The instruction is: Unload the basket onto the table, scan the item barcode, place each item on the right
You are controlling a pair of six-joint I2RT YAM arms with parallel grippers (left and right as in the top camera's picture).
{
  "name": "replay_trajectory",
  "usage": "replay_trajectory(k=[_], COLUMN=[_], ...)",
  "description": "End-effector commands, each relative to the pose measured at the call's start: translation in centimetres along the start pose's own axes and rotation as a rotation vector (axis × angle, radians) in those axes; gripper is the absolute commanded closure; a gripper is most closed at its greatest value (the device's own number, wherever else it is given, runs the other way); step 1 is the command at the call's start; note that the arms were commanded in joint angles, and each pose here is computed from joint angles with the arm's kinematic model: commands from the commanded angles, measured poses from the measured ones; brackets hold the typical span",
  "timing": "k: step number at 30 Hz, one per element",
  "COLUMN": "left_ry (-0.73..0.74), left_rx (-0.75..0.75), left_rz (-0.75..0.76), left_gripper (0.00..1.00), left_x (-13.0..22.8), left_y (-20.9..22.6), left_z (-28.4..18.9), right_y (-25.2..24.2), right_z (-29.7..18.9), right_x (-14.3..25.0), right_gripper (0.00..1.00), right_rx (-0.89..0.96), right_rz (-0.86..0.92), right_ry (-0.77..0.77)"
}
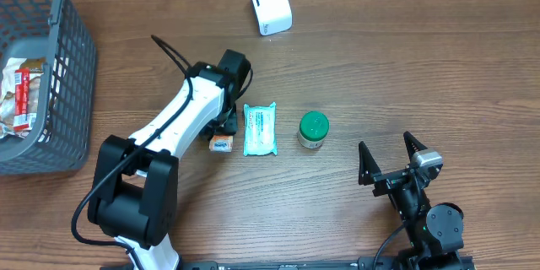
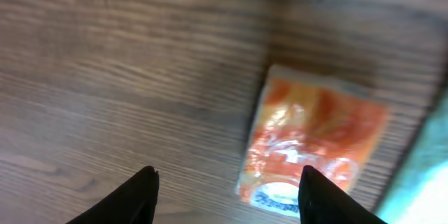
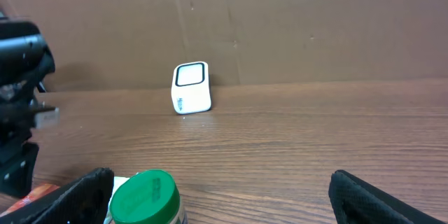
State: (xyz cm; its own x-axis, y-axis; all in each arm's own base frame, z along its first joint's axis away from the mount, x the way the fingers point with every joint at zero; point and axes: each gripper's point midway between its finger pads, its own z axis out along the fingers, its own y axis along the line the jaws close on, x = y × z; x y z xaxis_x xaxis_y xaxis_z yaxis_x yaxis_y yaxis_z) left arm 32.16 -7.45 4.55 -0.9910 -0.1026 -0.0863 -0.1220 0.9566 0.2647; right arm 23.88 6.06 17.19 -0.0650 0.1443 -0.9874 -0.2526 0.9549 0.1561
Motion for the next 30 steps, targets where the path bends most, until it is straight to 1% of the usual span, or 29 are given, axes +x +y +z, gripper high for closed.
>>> replay_trajectory(k=[1,8,11,14,22,27,30], left_ry=[-0.003,0.016,0.033,0.045,0.063,0.085,0.056], left_rx=[-0.025,-0.026,0.023,0.081,0.085,0.19,0.238], left_rz=[-0.039,-0.085,-0.09,-0.072,-0.085,-0.079,-0.057], left_gripper=[0.46,0.5,0.51,0.51,0.48,0.48,0.48], left_x=[0.2,0.0,0.0,0.3,1.4,1.7,1.1], left_y=[1.2,2.6,2.4,1.6,1.9,-0.1,-1.4], left_z=[0.5,1.1,1.7,2.7,4.5,4.3,4.1], right_y=[-0.1,-0.1,-0.1,-0.1,-0.1,-0.1,-0.1], right_z=[0.0,0.0,0.0,0.0,0.0,0.0,0.0], right_x=[0.2,0.2,0.2,0.2,0.2,0.2,0.2], right_gripper=[0.0,0.0,0.0,0.0,0.0,0.0,0.0], right_rx=[0.002,0.002,0.002,0.002,0.002,0.002,0.002], right_rz=[0.0,0.0,0.0,0.0,0.0,0.0,0.0], right_ry=[-0.005,-0.004,-0.005,-0.005,-0.005,-0.005,-0.004])
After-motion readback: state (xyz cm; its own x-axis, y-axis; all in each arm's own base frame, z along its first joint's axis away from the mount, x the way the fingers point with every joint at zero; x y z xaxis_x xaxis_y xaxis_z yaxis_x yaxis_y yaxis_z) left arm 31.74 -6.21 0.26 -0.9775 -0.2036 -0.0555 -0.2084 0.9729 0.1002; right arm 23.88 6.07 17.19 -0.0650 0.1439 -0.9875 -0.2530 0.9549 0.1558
